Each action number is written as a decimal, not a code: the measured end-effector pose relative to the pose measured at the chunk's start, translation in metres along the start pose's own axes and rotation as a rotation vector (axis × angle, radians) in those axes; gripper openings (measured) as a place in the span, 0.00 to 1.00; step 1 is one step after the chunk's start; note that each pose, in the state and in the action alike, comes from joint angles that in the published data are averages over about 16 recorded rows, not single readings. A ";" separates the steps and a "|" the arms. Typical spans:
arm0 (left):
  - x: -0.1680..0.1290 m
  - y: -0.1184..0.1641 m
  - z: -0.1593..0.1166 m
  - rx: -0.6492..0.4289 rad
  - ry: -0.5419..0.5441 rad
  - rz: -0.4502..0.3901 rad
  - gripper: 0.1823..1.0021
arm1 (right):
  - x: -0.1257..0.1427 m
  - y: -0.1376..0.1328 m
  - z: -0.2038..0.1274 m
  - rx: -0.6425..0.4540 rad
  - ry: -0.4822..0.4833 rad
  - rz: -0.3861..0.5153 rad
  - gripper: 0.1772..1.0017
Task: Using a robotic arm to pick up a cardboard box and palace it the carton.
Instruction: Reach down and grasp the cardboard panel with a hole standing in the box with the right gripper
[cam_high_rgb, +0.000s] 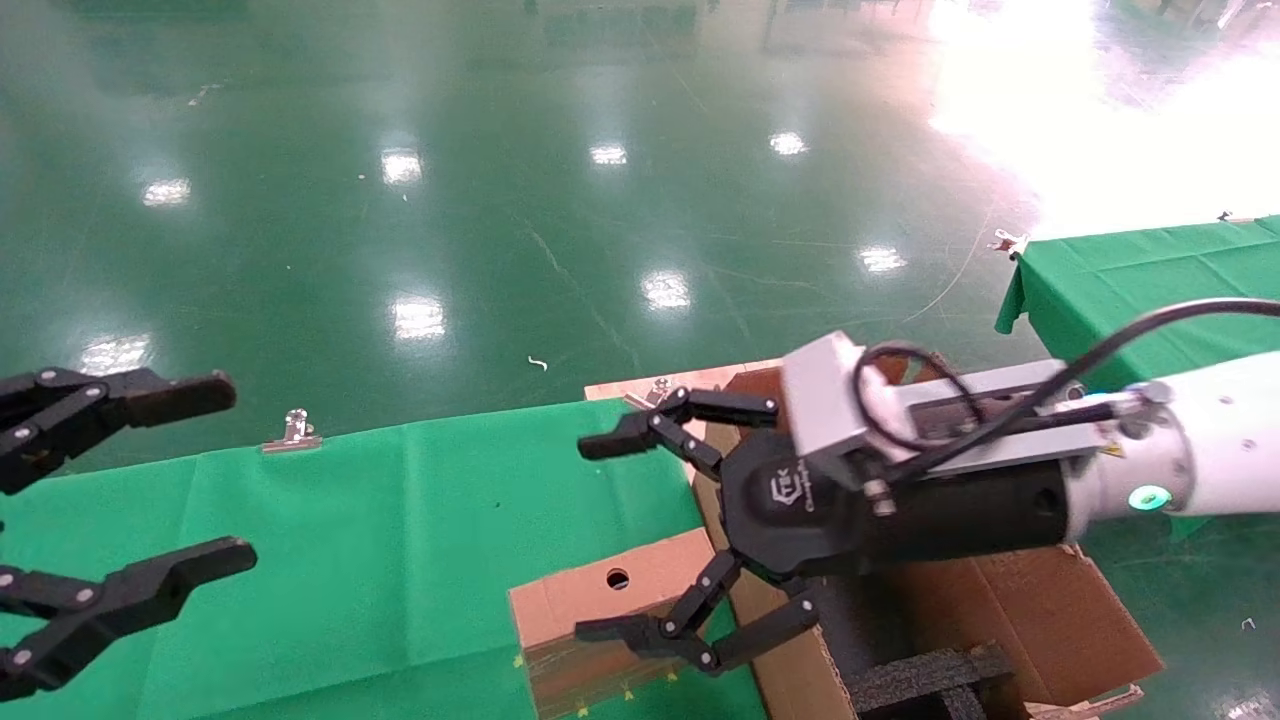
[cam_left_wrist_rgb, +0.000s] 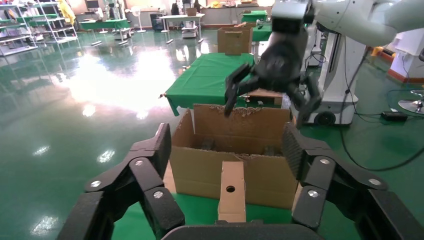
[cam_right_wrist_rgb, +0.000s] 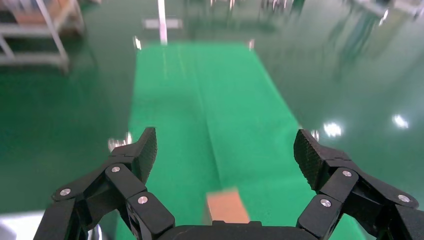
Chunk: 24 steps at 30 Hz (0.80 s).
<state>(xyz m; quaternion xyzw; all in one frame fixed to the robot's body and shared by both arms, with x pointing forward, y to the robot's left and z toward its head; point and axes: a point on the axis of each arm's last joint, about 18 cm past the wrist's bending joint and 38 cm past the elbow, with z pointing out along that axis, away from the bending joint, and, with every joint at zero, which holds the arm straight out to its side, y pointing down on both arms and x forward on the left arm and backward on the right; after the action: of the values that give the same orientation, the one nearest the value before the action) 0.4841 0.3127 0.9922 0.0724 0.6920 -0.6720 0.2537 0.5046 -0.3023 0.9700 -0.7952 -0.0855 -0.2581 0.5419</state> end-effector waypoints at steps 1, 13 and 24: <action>0.000 0.000 0.000 0.000 0.000 0.000 0.81 | 0.002 0.003 0.002 -0.031 -0.004 -0.005 1.00; 0.000 0.000 0.000 0.000 0.000 0.000 0.49 | 0.031 0.033 0.036 -0.349 -0.076 -0.091 1.00; 0.000 0.000 0.000 0.000 0.000 0.000 0.22 | 0.052 0.045 0.064 -0.553 -0.158 -0.192 1.00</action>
<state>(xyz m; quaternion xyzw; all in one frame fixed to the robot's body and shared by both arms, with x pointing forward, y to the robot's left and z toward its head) 0.4841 0.3127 0.9922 0.0724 0.6920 -0.6720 0.2537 0.5879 -0.2696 0.9417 -0.9185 -0.1287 -0.2589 0.2698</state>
